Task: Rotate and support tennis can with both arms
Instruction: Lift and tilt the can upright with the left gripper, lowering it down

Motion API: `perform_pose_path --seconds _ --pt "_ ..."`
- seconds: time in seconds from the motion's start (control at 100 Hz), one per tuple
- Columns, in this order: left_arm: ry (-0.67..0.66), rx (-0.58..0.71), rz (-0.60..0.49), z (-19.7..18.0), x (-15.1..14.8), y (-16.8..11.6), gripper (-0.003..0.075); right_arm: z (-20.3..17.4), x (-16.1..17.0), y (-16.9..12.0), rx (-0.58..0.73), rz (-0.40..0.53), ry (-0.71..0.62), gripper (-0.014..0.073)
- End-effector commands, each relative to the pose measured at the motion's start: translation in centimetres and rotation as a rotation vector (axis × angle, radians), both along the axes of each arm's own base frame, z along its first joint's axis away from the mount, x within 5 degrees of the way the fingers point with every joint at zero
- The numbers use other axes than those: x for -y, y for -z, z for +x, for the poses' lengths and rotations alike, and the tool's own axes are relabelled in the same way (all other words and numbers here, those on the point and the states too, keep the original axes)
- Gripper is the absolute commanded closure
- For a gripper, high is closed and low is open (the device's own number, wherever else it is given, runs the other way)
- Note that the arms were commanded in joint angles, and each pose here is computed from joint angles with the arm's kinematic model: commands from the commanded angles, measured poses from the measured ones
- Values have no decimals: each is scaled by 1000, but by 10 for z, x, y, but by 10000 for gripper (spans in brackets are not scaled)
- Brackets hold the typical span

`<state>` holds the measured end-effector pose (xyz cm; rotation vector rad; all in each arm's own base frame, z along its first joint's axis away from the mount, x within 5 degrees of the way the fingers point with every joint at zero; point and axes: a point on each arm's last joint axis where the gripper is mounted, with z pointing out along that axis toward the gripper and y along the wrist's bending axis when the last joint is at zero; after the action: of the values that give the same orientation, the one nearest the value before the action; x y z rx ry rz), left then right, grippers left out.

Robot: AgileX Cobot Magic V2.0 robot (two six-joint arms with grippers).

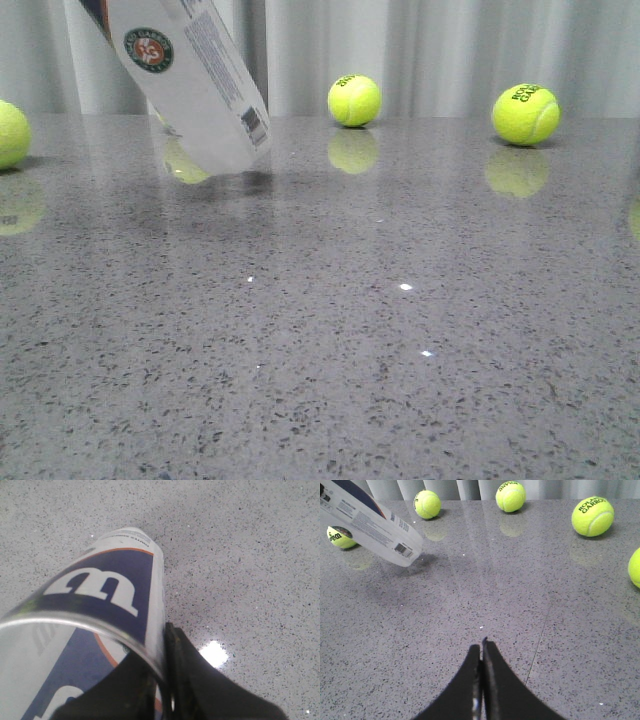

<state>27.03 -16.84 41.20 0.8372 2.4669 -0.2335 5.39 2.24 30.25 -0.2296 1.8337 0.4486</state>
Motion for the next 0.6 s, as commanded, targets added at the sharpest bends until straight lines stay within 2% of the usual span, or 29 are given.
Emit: perform_pose_path --seconds 0.0,0.14,0.21,0.45,0.52,0.59 --pt "2 30 -37 -9 -2 -15 741 1 -1 -15 94 26 -4 661" --pt "2 27 -35 -8 -1 -14 713 1 -1 -15 94 26 -4 661" --pt "2 27 -35 -8 -1 -14 642 1 -1 -15 94 26 -4 661" --pt "-3 34 -38 -7 -2 -15 293 1 -1 -15 94 26 -4 661" --pt "-4 44 -41 -5 -1 -15 255 1 -1 -15 94 26 -4 661" --pt "-10 81 -64 -2 -1 -17 258 1 -1 -15 94 26 -4 661"
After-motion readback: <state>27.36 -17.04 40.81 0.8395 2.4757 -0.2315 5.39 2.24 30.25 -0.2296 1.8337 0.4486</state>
